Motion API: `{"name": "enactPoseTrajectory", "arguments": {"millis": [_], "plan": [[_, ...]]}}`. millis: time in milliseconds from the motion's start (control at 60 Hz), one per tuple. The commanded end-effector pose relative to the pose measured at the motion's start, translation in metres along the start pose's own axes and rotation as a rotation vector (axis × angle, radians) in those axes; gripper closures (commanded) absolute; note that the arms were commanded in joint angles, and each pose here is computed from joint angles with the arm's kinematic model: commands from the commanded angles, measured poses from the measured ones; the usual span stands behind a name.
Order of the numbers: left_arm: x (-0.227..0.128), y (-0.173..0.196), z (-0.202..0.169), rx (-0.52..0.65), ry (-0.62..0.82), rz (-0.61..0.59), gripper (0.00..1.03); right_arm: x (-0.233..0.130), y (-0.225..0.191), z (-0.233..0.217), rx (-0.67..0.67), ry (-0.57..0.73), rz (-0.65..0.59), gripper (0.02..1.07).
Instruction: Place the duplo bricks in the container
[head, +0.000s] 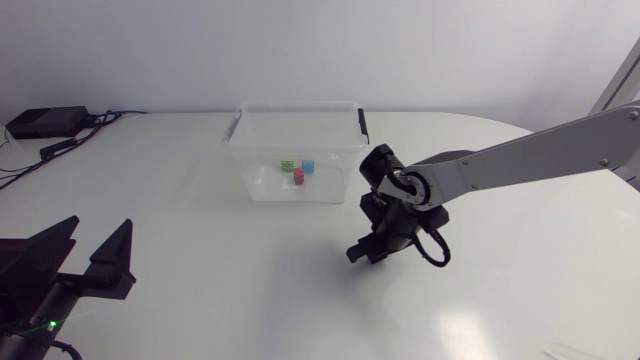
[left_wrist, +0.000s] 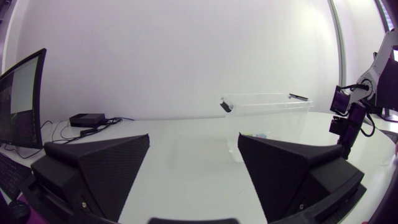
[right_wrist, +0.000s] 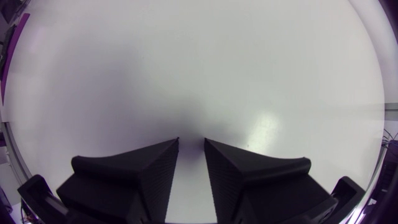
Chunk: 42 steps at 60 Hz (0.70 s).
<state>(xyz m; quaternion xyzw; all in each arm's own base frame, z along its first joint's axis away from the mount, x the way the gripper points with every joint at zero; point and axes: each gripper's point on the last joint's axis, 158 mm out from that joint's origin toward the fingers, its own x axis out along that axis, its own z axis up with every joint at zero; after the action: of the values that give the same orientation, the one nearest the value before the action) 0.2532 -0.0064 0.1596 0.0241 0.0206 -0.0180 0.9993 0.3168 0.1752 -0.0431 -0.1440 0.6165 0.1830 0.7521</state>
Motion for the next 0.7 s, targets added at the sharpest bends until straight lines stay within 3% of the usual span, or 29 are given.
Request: {"name": "enactPoseTrajectory", "arguments": {"millis": [0, 33, 300, 483, 683], "plan": [[0.000, -0.002, -0.005, 0.006, 0.003, -0.007, 0.04, 0.004, 0.004, -0.018, 0.011, 0.053, 0.009, 0.14], [0.000, -0.002, -0.005, 0.006, 0.003, -0.007, 0.04, 0.003, 0.004, -0.019, 0.015, 0.061, 0.008, 0.05], [0.000, -0.002, -0.005, 0.006, 0.003, -0.007, 0.04, -0.045, 0.018, -0.034, -0.110, 0.004, 0.030, 0.06], [0.000, -0.002, -0.005, 0.006, 0.003, -0.007, 0.04, -0.076, 0.052, -0.052, -0.212, 0.018, 0.074, 0.06], [0.000, -0.002, -0.005, 0.006, 0.003, -0.007, 0.04, -0.079, 0.101, -0.078, -0.334, 0.063, 0.161, 0.06]]}}
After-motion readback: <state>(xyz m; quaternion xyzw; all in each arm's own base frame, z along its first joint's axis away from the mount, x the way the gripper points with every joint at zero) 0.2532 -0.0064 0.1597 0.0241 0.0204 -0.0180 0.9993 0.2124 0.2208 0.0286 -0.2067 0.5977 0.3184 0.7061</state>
